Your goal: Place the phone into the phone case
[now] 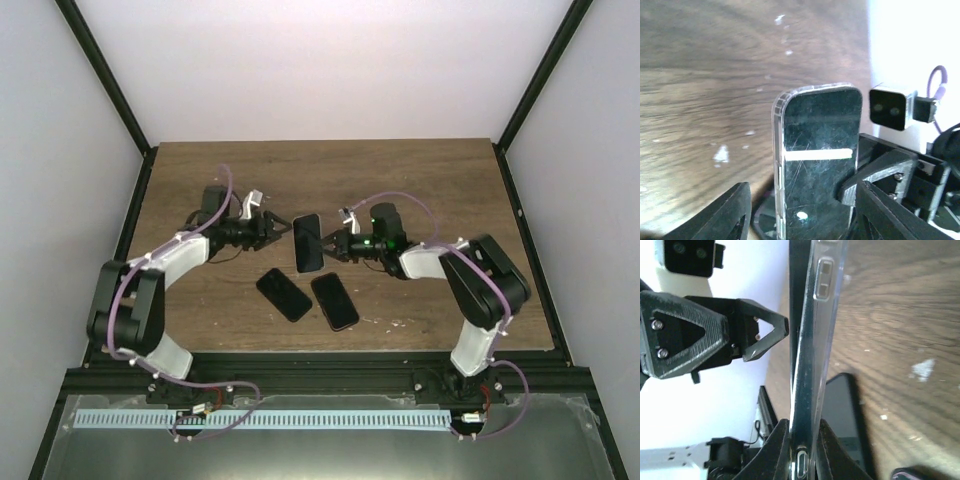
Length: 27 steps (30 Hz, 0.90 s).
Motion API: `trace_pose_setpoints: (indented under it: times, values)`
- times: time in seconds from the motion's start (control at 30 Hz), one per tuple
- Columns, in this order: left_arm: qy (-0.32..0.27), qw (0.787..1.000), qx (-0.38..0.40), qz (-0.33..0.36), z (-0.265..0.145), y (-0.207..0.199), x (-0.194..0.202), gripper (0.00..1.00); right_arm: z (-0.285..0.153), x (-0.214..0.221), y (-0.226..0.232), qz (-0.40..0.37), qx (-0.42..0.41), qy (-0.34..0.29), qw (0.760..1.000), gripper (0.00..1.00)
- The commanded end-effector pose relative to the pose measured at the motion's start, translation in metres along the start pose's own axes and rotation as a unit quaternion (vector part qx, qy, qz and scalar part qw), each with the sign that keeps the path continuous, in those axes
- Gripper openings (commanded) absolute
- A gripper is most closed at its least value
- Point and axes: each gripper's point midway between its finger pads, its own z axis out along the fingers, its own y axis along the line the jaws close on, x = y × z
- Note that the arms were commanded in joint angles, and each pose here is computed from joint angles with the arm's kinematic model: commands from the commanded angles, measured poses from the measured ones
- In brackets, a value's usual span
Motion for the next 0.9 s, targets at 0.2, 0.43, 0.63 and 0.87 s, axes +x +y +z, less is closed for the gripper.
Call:
trace_pose_setpoints:
  times: [0.2,0.43,0.63,0.87]
  values:
    - [0.011,0.983,0.169,0.064,-0.047,-0.092,0.029,0.62,-0.051,0.014,0.119,-0.149,-0.145,-0.002,0.978,0.05]
    - [0.035,0.96,0.258,0.099,-0.054,-0.134,0.051,0.48,-0.062,0.02,0.141,-0.165,-0.166,0.003,0.972,0.08]
    - [0.033,0.953,0.278,0.114,-0.06,-0.146,0.051,0.15,-0.066,0.026,0.141,-0.162,-0.162,0.001,0.973,0.12]
    - [0.06,0.937,0.308,0.152,-0.069,-0.161,0.066,0.04,-0.076,0.016,0.158,-0.169,-0.143,-0.019,0.975,0.47]
